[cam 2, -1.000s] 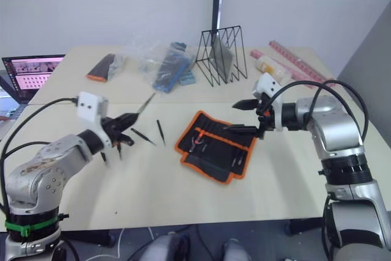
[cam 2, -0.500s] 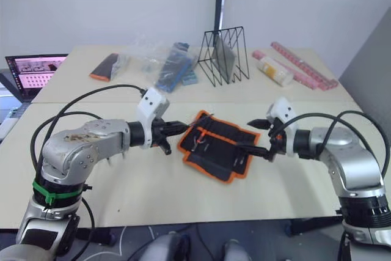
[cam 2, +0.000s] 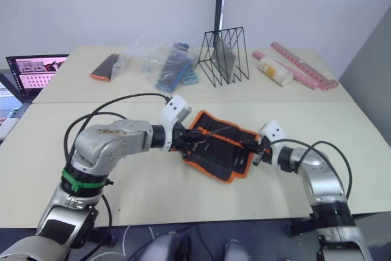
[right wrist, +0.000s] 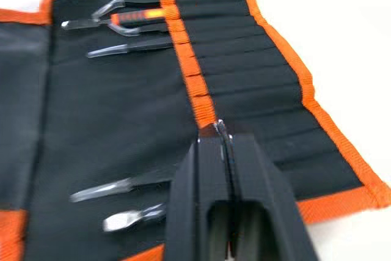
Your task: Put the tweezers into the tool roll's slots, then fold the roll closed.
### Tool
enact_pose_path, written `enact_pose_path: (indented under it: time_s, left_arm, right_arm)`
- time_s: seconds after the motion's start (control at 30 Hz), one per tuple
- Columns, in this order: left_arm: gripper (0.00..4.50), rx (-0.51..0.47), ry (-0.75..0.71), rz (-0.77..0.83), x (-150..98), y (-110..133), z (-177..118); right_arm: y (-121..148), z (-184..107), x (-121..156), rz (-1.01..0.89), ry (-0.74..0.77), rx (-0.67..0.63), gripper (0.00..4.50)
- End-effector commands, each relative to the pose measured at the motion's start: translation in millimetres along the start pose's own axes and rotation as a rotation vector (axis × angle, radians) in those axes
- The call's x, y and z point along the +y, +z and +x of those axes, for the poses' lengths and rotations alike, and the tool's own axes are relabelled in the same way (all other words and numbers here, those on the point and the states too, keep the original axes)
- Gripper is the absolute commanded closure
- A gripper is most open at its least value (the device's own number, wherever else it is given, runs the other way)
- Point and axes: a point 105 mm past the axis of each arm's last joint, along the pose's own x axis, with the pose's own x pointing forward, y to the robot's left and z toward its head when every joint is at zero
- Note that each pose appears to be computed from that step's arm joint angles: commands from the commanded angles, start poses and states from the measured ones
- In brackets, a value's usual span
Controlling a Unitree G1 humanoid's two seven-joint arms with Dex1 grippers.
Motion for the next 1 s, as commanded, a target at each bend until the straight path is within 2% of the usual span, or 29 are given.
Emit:
enact_pose_path:
  time_s: [0.03, 0.27, 0.43, 0.8, 1.0]
  left_arm:
    - [4.50, -0.008, 0.027, 0.020, -2, 3, 2]
    - [4.50, 0.063, 0.058, -0.079, -11, -28, 6]
    - [4.50, 0.052, 0.120, -0.135, -3, -45, 10]
    - [4.50, -0.027, 0.197, -0.180, -4, -40, 5]
    - [4.50, -0.006, 0.239, -0.163, -3, -44, 9]
  right_arm:
    - [1, 0, -10, -0.016, -0.024, -0.022, 4.47]
    - [-16, 6, -9, 0.029, -0.004, 0.009, 4.47]
    - [-25, 7, -6, 0.030, 0.001, 0.034, 4.47]
    - [-26, 8, -7, 0.039, 0.008, 0.028, 4.47]
    - [-27, 10, -6, 0.026, 0.015, 0.029, 4.47]
